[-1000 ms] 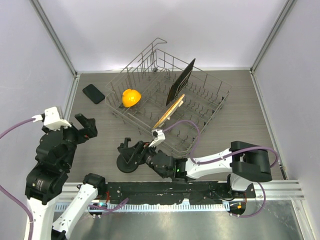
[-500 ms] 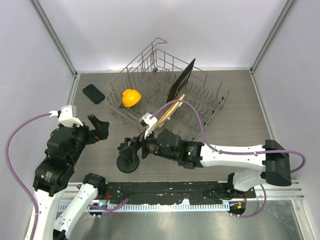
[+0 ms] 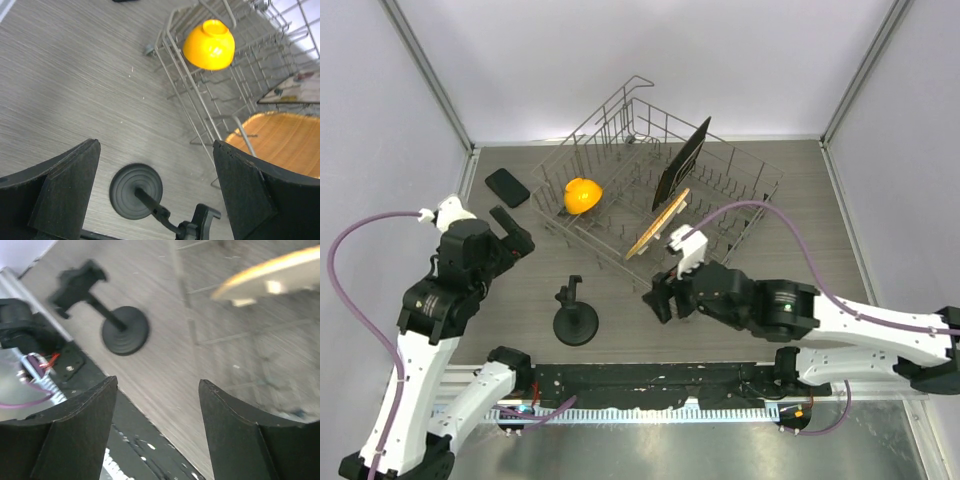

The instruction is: Place the phone on the phone stand

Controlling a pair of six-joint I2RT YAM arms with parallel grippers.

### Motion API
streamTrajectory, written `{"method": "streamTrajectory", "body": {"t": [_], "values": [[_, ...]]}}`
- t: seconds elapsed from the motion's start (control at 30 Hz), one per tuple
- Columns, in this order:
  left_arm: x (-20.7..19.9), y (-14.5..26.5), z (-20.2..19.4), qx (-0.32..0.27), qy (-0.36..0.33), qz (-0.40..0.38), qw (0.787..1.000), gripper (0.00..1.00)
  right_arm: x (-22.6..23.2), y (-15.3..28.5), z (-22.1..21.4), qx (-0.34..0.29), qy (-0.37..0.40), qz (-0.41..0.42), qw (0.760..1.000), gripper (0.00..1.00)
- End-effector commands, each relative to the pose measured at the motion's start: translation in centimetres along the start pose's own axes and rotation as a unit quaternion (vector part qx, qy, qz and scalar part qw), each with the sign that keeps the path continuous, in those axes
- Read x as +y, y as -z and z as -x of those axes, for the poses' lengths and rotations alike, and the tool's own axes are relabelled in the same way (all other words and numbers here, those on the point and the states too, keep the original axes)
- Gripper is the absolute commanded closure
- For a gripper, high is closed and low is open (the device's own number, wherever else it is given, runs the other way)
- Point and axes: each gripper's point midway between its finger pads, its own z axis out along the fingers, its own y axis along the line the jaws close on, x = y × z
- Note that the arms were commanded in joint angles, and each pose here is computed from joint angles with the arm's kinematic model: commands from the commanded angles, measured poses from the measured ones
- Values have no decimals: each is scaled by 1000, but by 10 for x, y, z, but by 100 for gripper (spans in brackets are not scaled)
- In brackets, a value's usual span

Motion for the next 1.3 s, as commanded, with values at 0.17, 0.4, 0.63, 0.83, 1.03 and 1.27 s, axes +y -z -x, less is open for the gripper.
{"method": "streamTrajectory", "body": {"t": [0.17,0.4,0.63,0.83,1.03,1.27], "values": [[25,-75,23,22,96,140,985,0,-96,85,33,-156,-99,-161,970,18],[95,-181,60,64,305,138,940,0,-93,82,26,-141,-64,-148,977,12],[97,-284,96,98,275,122,949,0,-73,83,15,-120,-55,-77,988,10],[85,-357,86,160,246,107,950,0,-82,101,19,-147,-40,-69,986,10],[102,-391,78,165,197,210,943,0,-102,130,33,-188,-51,-97,976,10],[106,-408,71,143,200,249,937,0,-110,140,36,-201,-47,-104,973,10]]}}
